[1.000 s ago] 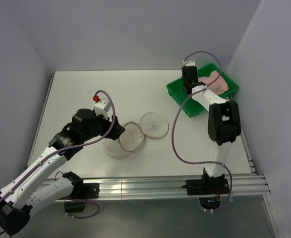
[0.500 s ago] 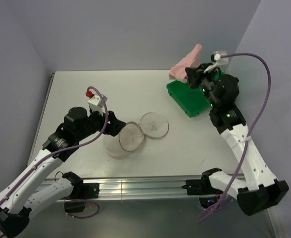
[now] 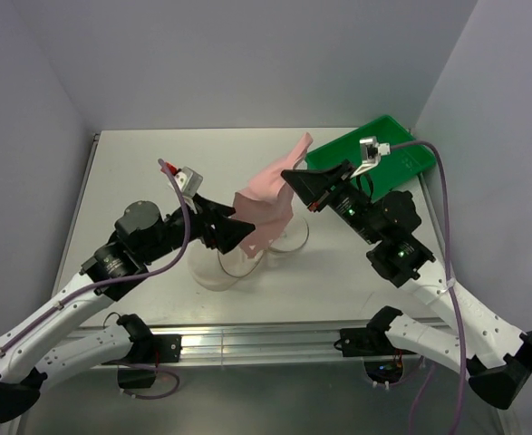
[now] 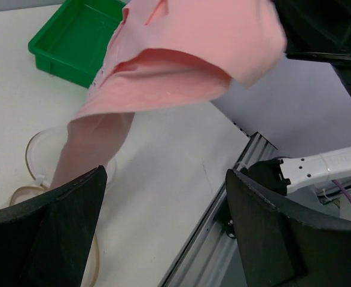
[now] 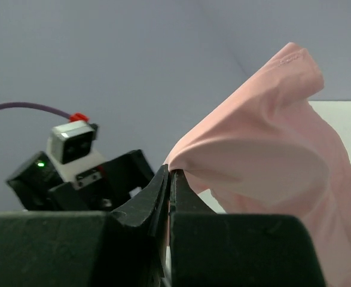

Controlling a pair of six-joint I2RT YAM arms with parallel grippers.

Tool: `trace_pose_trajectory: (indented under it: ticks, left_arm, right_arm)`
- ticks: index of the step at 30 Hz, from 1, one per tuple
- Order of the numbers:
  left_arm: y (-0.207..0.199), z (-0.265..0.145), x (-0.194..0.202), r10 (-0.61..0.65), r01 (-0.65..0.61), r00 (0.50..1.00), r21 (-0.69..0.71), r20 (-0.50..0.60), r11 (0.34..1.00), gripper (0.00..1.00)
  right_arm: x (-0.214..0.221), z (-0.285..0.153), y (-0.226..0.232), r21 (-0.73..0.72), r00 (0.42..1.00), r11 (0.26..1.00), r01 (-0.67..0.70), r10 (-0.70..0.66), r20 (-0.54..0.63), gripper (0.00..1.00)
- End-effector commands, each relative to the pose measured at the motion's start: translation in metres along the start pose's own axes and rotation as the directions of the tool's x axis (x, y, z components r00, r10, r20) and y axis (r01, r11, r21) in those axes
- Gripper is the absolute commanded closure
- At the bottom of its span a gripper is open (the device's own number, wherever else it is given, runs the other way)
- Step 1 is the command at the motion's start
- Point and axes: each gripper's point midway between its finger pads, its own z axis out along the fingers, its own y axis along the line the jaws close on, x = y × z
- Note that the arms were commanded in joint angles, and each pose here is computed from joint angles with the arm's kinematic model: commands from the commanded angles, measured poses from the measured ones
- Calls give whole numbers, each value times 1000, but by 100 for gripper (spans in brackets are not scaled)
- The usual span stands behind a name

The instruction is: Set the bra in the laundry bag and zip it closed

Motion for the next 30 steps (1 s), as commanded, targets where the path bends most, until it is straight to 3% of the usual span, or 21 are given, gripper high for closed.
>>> trace_pose_trajectory:
  ticks: [1, 6, 15, 18, 22, 25, 30]
  left_arm:
    - [0, 6, -27, 38, -32, 994, -57, 105, 998, 12]
    - [21, 9, -15, 85, -68, 990, -157, 108, 985, 12]
    - [29, 2, -32, 149, -111, 980, -257, 133, 960, 9]
    - [25, 1, -24, 153, -123, 980, -221, 125, 968, 3]
    - [8, 19, -11, 147, -138, 986, -98, 84, 986, 2]
    - [2, 31, -8, 145, -141, 987, -55, 76, 988, 4]
    - [-4, 39, -13, 136, -133, 985, -31, 103, 991, 14]
  right_arm:
    - [-38, -2, 37, -81, 982, 993, -86, 98, 163, 100]
    - [-40, -4, 59, -146, 978, 983, -109, 133, 163, 100]
    - [-47, -12, 76, -185, 981, 979, -85, 115, 158, 100]
    - [-47, -15, 82, -212, 982, 974, -86, 119, 146, 100]
    - [-46, -16, 93, -269, 979, 955, -124, 162, 124, 100]
    - [-46, -16, 95, -275, 978, 953, -131, 170, 123, 100]
    - [-40, -16, 95, -285, 978, 948, -145, 181, 104, 100]
